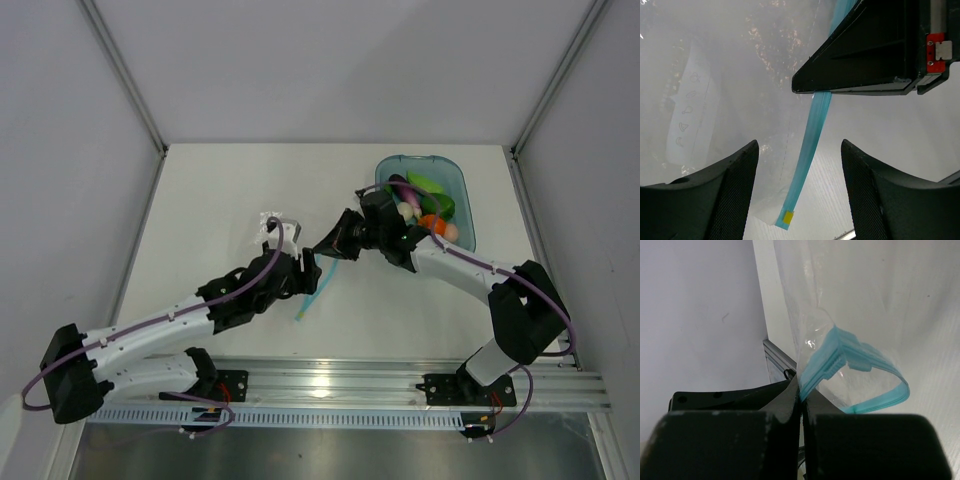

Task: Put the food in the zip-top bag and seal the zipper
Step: Open the zipper of the food storage bag at the center of the board.

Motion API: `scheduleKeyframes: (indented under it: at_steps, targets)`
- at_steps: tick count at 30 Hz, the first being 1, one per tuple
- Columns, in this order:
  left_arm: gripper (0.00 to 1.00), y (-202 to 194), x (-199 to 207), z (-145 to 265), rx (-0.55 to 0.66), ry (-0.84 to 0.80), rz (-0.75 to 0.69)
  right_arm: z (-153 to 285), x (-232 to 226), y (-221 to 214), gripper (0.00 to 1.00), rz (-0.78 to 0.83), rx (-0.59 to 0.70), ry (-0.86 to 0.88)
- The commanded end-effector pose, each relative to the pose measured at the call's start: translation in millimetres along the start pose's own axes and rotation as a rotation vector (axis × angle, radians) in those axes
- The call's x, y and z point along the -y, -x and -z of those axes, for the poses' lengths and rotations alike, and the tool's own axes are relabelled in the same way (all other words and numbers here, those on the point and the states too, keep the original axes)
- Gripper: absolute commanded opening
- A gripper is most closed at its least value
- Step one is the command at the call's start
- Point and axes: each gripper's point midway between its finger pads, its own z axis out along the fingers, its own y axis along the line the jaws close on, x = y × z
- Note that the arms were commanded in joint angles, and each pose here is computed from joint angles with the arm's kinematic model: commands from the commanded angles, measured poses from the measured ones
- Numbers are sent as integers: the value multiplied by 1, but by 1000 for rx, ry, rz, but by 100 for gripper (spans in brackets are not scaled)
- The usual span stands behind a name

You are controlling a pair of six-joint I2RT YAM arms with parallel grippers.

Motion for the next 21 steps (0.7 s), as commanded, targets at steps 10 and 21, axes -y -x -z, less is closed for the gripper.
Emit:
scheduleKeyframes:
  at_steps: [10,21]
  targets:
    - [67,14,1,-15,55,78,-16,18,-23,15,0,-24,110,-11]
    - [61,23,9,-18,65,69,-64,17,-18,14,0,-70,181,-135]
